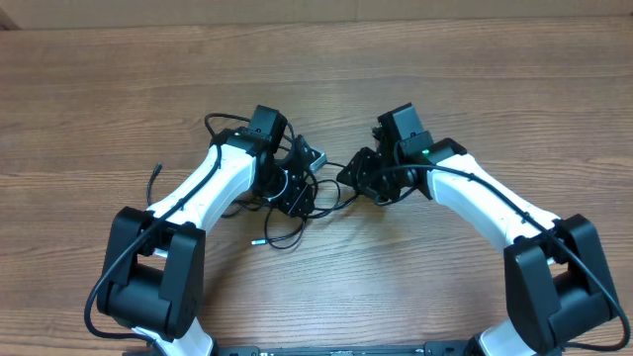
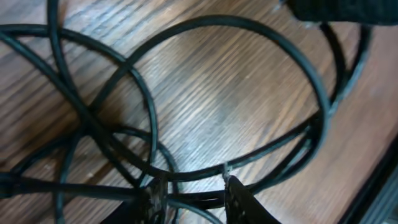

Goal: Untangle cables
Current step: 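Bring the left gripper back toward the right gripper over the cables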

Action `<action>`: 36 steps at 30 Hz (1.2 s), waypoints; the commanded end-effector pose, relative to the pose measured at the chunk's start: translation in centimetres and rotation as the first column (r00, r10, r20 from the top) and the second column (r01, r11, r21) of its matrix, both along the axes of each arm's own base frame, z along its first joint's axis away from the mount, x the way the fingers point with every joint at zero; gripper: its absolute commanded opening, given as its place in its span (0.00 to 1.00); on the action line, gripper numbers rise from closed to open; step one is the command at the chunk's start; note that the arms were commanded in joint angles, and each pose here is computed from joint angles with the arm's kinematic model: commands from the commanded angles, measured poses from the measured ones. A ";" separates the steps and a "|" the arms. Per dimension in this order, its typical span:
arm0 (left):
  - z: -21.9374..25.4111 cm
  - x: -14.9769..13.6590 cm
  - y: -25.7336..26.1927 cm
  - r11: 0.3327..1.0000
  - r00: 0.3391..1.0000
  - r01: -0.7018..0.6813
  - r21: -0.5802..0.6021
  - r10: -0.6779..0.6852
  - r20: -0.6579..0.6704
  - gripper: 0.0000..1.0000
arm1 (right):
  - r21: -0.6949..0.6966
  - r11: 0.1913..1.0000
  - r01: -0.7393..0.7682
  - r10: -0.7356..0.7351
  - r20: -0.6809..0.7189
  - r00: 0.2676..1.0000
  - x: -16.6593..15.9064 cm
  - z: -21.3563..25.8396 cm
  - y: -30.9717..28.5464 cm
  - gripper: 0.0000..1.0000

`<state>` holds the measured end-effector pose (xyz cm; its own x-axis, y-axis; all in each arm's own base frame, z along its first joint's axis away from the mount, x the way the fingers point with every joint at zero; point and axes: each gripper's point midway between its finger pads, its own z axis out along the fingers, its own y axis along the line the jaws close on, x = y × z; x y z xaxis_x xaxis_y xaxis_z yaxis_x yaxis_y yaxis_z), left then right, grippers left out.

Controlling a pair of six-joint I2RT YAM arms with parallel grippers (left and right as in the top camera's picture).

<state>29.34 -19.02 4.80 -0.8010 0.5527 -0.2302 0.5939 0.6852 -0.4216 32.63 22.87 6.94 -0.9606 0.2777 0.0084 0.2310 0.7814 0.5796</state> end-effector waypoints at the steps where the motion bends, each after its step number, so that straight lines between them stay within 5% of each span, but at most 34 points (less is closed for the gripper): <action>1: -1.4 1.3 2.7 0.981 0.992 -0.128 0.149 0.127 0.018 0.31 | -0.036 0.999 0.014 -0.012 0.041 0.999 0.6 0.3 -0.3 0.42; 5: -1.1 2.0 3.8 0.975 0.981 -0.193 0.108 0.195 -0.010 0.36 | -0.113 0.993 0.038 -0.021 0.148 0.989 2.7 0.4 -1.6 0.61; 12: -1.0 2.9 4.8 0.960 0.964 -0.264 0.096 0.267 -0.013 0.42 | -0.100 0.985 -0.143 0.162 0.218 0.962 2.8 4.0 0.7 0.69; 25: -0.9 2.7 4.5 0.962 0.964 -0.262 0.081 0.264 -0.024 0.42 | -0.158 0.972 -0.175 0.192 0.100 0.976 -0.3 -0.4 1.9 0.44; 32: 2.7 0.0 -0.5 0.955 0.999 0.039 -0.295 -0.047 -0.021 0.50 | -0.098 0.975 -0.200 0.206 0.048 0.977 -1.3 -0.8 2.7 0.27; 36: 2.8 -0.7 -0.7 0.949 0.995 0.088 -0.303 -0.095 -0.008 0.52 | -0.074 0.977 -0.198 0.198 -0.008 0.980 -2.3 -0.8 2.8 0.20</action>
<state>29.25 -18.82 7.12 -0.8043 0.5009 -0.3198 0.5824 0.5575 -0.5916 31.15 25.39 6.23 -0.9959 0.0769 -0.0471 0.0424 0.8607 0.5073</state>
